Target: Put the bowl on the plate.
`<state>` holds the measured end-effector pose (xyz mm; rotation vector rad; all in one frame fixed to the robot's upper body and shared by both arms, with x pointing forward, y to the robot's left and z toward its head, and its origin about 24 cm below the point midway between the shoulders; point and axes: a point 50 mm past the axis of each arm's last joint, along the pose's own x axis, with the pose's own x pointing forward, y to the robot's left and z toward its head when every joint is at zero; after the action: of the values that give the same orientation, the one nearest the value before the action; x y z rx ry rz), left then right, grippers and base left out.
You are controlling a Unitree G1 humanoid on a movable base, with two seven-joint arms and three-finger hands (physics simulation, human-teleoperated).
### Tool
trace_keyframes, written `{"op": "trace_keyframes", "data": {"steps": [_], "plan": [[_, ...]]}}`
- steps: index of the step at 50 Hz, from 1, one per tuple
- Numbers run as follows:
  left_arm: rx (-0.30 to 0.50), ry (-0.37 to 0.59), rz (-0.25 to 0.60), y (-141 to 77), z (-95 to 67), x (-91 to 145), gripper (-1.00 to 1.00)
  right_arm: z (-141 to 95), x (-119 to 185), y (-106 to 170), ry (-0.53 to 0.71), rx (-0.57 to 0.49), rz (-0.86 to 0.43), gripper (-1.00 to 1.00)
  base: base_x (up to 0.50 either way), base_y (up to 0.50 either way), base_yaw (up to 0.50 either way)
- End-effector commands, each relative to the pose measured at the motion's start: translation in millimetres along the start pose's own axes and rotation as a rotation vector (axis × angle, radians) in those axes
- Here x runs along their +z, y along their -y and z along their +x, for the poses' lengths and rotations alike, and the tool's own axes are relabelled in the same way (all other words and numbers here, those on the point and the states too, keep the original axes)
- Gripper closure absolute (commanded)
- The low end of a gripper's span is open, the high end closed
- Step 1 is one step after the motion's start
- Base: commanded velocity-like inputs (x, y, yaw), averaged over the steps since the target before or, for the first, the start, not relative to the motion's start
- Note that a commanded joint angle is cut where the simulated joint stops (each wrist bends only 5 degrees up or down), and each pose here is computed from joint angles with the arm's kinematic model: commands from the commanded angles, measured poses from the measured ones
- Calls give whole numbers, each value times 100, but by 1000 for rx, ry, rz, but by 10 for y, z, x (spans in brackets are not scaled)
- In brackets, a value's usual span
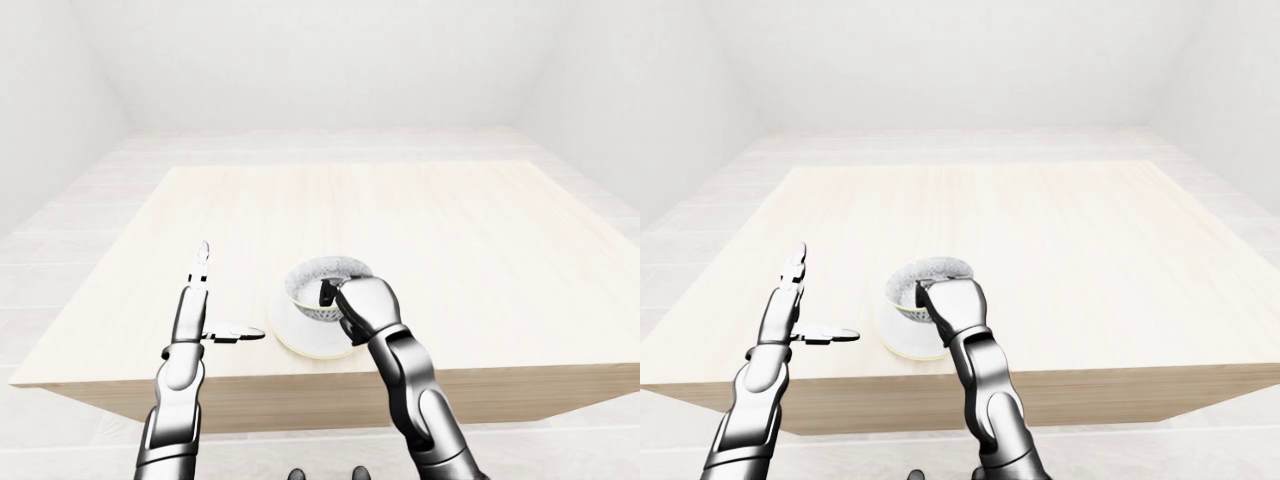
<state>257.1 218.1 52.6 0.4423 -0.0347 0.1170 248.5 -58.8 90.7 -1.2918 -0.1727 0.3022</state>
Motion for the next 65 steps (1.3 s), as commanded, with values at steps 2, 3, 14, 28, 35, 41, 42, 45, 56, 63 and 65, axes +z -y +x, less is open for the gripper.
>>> {"op": "trace_keyframes", "data": {"steps": [2,3,14,28,35,41,42,45,56,63,65], "plan": [[0,-14,1,4,16,-33,-100,146,-38,92,-4,-25,22,44,0,0,0],[0,-15,1,5,17,-33,-100,147,-38,92,-4,-25,22,44,0,0,0],[-1,-34,3,10,26,-78,-100,224,-67,53,-11,-13,32,40,0,0,0],[1,-35,-1,0,35,-83,-100,267,-78,17,-13,-5,36,40,0,0,0],[2,-32,-1,-6,31,-75,-100,258,-71,22,-11,-7,34,40,0,0,0],[0,-34,0,1,37,-81,-100,238,-67,11,-11,-7,32,41,0,0,0],[1,-33,0,-1,39,-76,-100,238,-66,12,-10,-7,32,40,0,0,0],[1,-27,-1,-4,36,-64,-100,241,-69,13,-11,-8,31,40,0,0,0],[3,-18,-2,-12,31,-44,-100,230,-74,-1,-14,-7,29,42,0,0,0],[5,-13,0,-16,25,-32,-100,200,-65,-4,-13,-7,26,40,0,0,0],[5,-8,-2,-21,21,-21,-100,187,-58,6,-10,-10,26,40,0,0,0]]}}
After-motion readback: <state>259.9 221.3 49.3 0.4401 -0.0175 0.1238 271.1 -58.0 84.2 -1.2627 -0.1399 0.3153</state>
